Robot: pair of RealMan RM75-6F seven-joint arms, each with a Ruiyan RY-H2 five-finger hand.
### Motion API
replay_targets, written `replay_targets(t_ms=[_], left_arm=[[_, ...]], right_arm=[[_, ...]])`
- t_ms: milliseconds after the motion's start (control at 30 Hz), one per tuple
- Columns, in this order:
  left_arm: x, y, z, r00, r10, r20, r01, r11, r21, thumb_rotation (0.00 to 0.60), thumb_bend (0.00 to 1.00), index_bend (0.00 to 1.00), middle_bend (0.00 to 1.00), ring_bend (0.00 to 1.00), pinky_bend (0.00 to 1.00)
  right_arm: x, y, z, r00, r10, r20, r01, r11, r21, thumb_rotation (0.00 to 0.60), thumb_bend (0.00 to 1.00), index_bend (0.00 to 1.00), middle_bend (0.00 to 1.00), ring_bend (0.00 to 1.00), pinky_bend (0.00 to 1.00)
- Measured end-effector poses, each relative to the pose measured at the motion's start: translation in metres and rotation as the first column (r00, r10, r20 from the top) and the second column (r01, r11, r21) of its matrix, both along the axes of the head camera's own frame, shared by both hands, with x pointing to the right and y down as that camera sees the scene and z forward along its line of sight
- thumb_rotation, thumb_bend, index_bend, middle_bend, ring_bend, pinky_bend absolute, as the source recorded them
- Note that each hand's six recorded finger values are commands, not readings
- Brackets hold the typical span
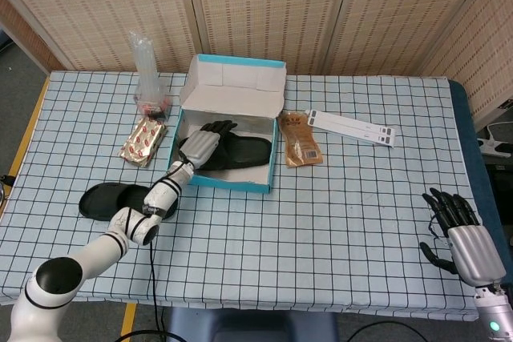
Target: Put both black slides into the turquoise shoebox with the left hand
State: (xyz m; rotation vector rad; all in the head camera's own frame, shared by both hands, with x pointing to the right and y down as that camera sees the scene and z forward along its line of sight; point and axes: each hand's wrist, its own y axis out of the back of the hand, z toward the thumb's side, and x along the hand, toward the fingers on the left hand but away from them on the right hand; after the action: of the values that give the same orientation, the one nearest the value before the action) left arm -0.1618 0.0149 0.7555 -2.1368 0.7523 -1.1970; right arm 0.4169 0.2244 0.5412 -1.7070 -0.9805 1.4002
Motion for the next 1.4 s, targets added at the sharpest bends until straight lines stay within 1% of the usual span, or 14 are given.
replay_targets(t_ms=[100, 233, 367, 500, 600, 633, 700, 767, 867, 933, 1100, 1233, 1400], left_arm=[[-0.001, -0.002, -0.010, 0.999, -0.011, -0.035, 0.011, 1.000, 0.008, 0.600, 0.36, 0.00, 0.00, 0.00, 0.07], [-0.003, -0.005, -0.031, 0.995, -0.019, -0.096, 0.023, 0.999, 0.033, 0.600, 0.36, 0.00, 0.00, 0.00, 0.06], [-0.007, 0.001, -0.055, 0.988, -0.009, -0.154, 0.017, 0.999, 0.051, 0.600, 0.36, 0.00, 0.00, 0.00, 0.06], [-0.020, 0.024, -0.082, 0.980, 0.019, -0.197, -0.012, 0.999, 0.038, 0.600, 0.34, 0.00, 0.00, 0.00, 0.06], [-0.045, 0.052, -0.104, 0.982, 0.036, -0.185, -0.032, 0.999, 0.024, 0.600, 0.34, 0.00, 0.00, 0.00, 0.06], [-0.059, 0.064, -0.112, 0.986, 0.037, -0.164, -0.034, 0.999, 0.019, 0.600, 0.34, 0.00, 0.00, 0.00, 0.06], [-0.085, 0.083, -0.123, 0.993, 0.033, -0.110, -0.031, 0.999, 0.018, 0.600, 0.33, 0.00, 0.00, 0.00, 0.06], [-0.117, 0.103, -0.131, 0.999, 0.022, -0.024, -0.021, 1.000, 0.020, 0.600, 0.33, 0.00, 0.00, 0.00, 0.06], [-0.155, 0.131, -0.128, 0.995, 0.007, 0.101, -0.008, 1.000, 0.008, 0.600, 0.33, 0.00, 0.00, 0.00, 0.06], [-0.174, 0.145, -0.121, 0.986, -0.006, 0.168, 0.010, 1.000, -0.019, 0.600, 0.33, 0.00, 0.00, 0.00, 0.06], [-0.196, 0.152, -0.103, 0.969, -0.020, 0.246, 0.034, 0.998, -0.052, 0.600, 0.32, 0.00, 0.00, 0.00, 0.06], [-0.212, 0.155, -0.082, 0.939, 0.002, 0.344, 0.020, 0.998, -0.061, 0.600, 0.32, 0.00, 0.00, 0.00, 0.06], [-0.220, 0.158, -0.070, 0.913, 0.022, 0.406, 0.014, 0.996, -0.085, 0.600, 0.32, 0.00, 0.00, 0.00, 0.06]], right_arm=[[-0.001, 0.001, -0.003, 1.000, -0.005, 0.004, 0.005, 1.000, 0.008, 0.600, 0.22, 0.00, 0.00, 0.00, 0.00], [-0.003, 0.003, -0.005, 1.000, -0.014, 0.010, 0.014, 1.000, 0.010, 0.600, 0.22, 0.00, 0.00, 0.00, 0.00], [-0.006, 0.004, -0.007, 0.999, -0.028, 0.020, 0.028, 1.000, 0.012, 0.600, 0.22, 0.00, 0.00, 0.00, 0.00], [-0.009, 0.006, -0.009, 0.999, -0.040, 0.032, 0.040, 0.999, 0.015, 0.600, 0.22, 0.00, 0.00, 0.00, 0.00], [-0.012, 0.007, -0.008, 0.998, -0.051, 0.039, 0.051, 0.999, 0.013, 0.600, 0.22, 0.00, 0.00, 0.00, 0.00], [-0.013, 0.007, -0.008, 0.998, -0.053, 0.041, 0.053, 0.999, 0.010, 0.600, 0.22, 0.00, 0.00, 0.00, 0.00], [-0.014, 0.008, -0.007, 0.997, -0.057, 0.047, 0.057, 0.998, 0.005, 0.600, 0.22, 0.00, 0.00, 0.00, 0.00], [-0.015, 0.008, -0.008, 0.997, -0.063, 0.050, 0.063, 0.998, 0.005, 0.600, 0.22, 0.00, 0.00, 0.00, 0.00], [-0.017, 0.009, -0.008, 0.996, -0.066, 0.055, 0.066, 0.998, 0.009, 0.600, 0.22, 0.00, 0.00, 0.00, 0.00], [-0.017, 0.009, -0.009, 0.996, -0.067, 0.060, 0.067, 0.998, 0.014, 0.600, 0.22, 0.00, 0.00, 0.00, 0.00], [-0.019, 0.011, -0.011, 0.995, -0.072, 0.067, 0.072, 0.997, 0.009, 0.600, 0.22, 0.00, 0.00, 0.00, 0.00], [-0.022, 0.013, -0.012, 0.992, -0.077, 0.096, 0.078, 0.997, -0.007, 0.600, 0.22, 0.00, 0.00, 0.00, 0.00], [-0.024, 0.014, -0.011, 0.990, -0.084, 0.110, 0.087, 0.996, -0.023, 0.600, 0.22, 0.00, 0.00, 0.00, 0.00]])
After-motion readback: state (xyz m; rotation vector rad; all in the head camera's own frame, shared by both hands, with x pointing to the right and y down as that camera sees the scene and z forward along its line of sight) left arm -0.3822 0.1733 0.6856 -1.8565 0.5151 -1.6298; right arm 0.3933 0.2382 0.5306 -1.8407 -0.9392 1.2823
